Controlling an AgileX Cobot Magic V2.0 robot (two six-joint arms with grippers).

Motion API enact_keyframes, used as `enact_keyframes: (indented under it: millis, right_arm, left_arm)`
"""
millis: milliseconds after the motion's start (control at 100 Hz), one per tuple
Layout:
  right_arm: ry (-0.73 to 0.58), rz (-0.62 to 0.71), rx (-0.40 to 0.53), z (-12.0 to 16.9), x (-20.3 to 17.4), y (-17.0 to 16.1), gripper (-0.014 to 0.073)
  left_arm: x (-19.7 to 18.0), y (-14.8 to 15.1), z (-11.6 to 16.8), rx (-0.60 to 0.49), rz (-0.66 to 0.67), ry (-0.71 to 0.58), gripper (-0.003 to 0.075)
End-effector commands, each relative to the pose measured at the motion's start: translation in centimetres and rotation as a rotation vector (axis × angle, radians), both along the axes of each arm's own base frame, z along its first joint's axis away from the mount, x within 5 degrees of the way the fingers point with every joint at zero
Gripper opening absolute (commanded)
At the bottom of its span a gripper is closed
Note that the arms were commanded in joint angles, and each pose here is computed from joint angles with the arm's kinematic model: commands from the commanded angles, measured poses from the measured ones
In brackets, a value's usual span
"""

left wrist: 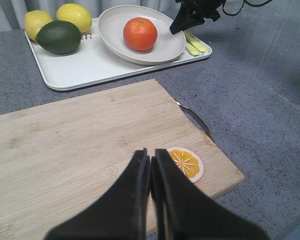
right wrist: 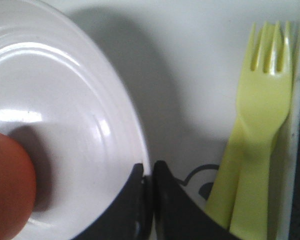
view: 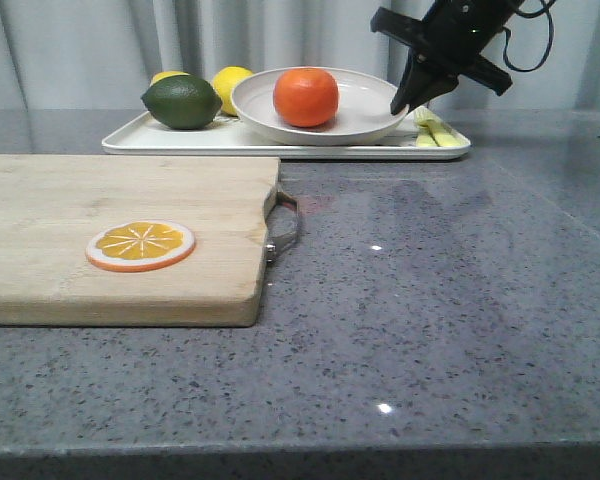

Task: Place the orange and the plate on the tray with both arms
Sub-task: 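Lift the plate with the orange and carry it onto the tray, then lower the plate onto the tray, open the right gripper, lift away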

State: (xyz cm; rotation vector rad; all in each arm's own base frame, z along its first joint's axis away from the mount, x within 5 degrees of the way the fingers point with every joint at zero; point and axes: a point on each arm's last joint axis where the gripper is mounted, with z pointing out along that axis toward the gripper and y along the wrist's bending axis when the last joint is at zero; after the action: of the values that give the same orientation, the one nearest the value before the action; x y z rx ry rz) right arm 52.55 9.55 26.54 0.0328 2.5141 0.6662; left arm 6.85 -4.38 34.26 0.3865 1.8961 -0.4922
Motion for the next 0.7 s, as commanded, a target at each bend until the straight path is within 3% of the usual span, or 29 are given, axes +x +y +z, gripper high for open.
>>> enact_keyframes:
  millis: [0, 320, 560, 690]
  right_arm:
    - [-0.158, -0.028, 0.068, 5.5, -0.82, -0.08, -0.0068]
    - [-0.147, -0.028, 0.067, 4.9, -0.6, -0.06, -0.0064]
    - [-0.144, -0.027, 0.065, 4.87, -0.62, -0.06, 0.0117]
    - [-0.144, -0.027, 0.065, 4.87, -0.62, -0.06, 0.0148]
  left_arm:
    - [0.16, -0.05, 1.56, -0.063, 0.008, -0.086, -0.0019]
    - [0.16, -0.05, 1.56, -0.063, 0.008, -0.086, -0.0019]
    - [0.16, -0.05, 1.56, -0.063, 0.008, -0.086, -0.0019]
    - [0.16, -0.05, 1.56, -0.063, 0.008, -0.086, -0.0019]
